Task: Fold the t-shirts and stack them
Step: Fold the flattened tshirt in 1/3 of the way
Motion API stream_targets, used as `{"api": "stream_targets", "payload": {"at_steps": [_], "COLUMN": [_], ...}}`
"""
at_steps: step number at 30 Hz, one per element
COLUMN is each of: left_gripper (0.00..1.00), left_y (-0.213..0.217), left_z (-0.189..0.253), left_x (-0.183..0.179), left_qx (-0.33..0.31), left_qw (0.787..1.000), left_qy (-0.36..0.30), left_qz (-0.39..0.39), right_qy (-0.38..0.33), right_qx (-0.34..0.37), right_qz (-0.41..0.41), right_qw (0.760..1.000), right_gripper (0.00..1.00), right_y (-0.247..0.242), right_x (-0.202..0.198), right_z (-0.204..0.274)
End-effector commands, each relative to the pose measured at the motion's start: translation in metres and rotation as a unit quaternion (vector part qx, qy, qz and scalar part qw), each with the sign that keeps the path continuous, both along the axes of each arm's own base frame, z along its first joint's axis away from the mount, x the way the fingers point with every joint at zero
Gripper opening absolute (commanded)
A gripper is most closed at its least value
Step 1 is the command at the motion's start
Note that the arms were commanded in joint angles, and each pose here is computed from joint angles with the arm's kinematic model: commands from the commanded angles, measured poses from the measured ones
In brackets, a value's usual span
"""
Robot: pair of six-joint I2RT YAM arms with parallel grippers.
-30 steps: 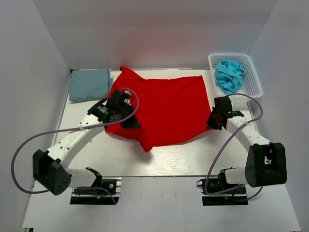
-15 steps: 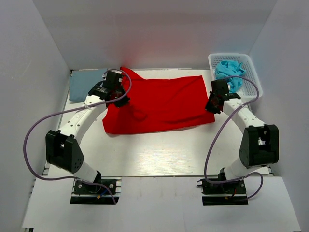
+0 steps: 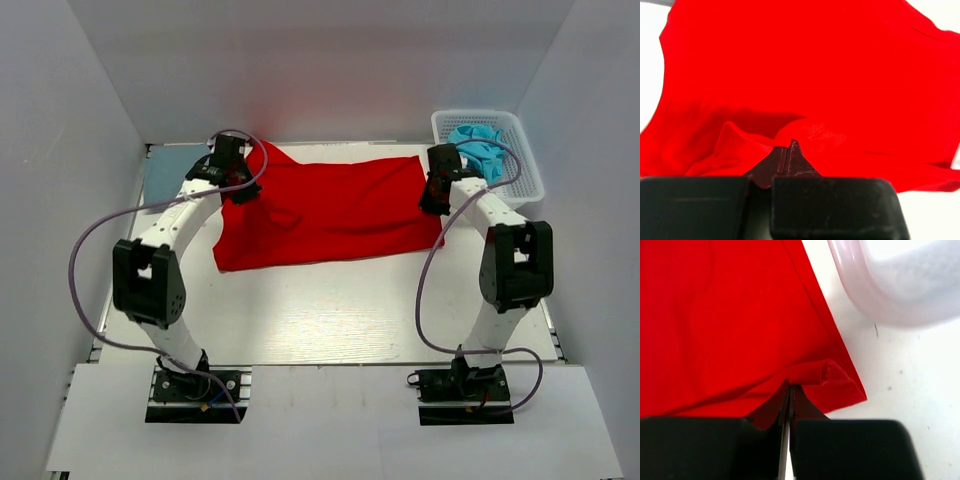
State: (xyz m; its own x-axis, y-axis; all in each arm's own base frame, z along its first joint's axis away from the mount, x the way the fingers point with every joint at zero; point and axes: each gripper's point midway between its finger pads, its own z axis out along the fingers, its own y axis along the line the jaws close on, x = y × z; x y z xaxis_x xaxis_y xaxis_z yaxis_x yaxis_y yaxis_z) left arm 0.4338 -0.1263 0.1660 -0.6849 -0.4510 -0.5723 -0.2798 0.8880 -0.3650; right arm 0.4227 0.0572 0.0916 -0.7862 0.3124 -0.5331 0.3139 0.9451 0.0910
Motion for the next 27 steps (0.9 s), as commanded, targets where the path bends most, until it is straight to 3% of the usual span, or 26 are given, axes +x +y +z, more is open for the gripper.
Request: {"api": "stream_targets", "payload": {"at_steps": [1,3,4,5,7,8,14,17,19,22,23,27], "left_gripper": [0.0,0.0,0.14,0.33,0.84,1.0,1.0,1.0,1.0,1.0,1.0,1.0], "left_y": [0.002,0.016,0.019,0.018,0.028,0.031,0.039,0.033,0.022,-0.001,-0.008,-0.005], "left_z": [0.011,0.008,-0.009,-0.013,-0.005,-0.02,-0.009,-0.004,-0.026,-0.033,-0.051,-0.081], "left_x": [0.031,0.047,0.055,0.06,0.078,0.084,0.09,0.064,0.034,0.001,-0.018,-0.035], "left_qx": [0.001,0.006,0.01,0.011,0.007,0.011,0.002,-0.016,-0.022,-0.076,-0.097,-0.1], "left_qw": [0.999,0.999,1.0,1.0,0.999,0.999,0.999,1.0,0.999,0.996,0.992,0.991], "left_qy": [-0.033,-0.033,-0.018,-0.013,-0.011,0.008,0.012,0.015,0.039,0.027,0.05,0.077], "left_qz": [-0.001,0.018,0.022,0.022,0.033,0.037,0.045,0.022,0.004,-0.048,-0.06,-0.047], "right_qy": [-0.028,-0.018,-0.005,-0.003,0.0,-0.008,-0.031,-0.039,-0.025,-0.005,-0.001,0.013], "right_qx": [-0.02,-0.023,-0.026,-0.024,-0.024,-0.015,0.018,0.036,0.044,0.051,0.065,0.078], "right_qz": [-0.007,-0.01,-0.01,-0.009,-0.002,0.011,0.076,0.105,0.112,0.11,0.121,0.119], "right_qw": [0.999,1.0,1.0,1.0,1.0,1.0,0.996,0.993,0.992,0.993,0.99,0.99], "right_gripper": [0.05,0.18,0.34,0.4,0.54,0.9,0.9,0.9,0.9,0.9,0.9,0.9], "right_y": [-0.005,-0.006,-0.005,-0.002,0.002,0.01,0.042,0.054,0.057,0.057,0.063,0.067], "right_x": [0.023,0.035,0.037,0.043,0.047,0.049,0.033,0.014,0.003,-0.001,-0.002,0.001], "right_z": [0.014,0.007,-0.002,0.005,0.005,0.013,0.028,0.028,0.012,-0.01,-0.015,-0.036]}}
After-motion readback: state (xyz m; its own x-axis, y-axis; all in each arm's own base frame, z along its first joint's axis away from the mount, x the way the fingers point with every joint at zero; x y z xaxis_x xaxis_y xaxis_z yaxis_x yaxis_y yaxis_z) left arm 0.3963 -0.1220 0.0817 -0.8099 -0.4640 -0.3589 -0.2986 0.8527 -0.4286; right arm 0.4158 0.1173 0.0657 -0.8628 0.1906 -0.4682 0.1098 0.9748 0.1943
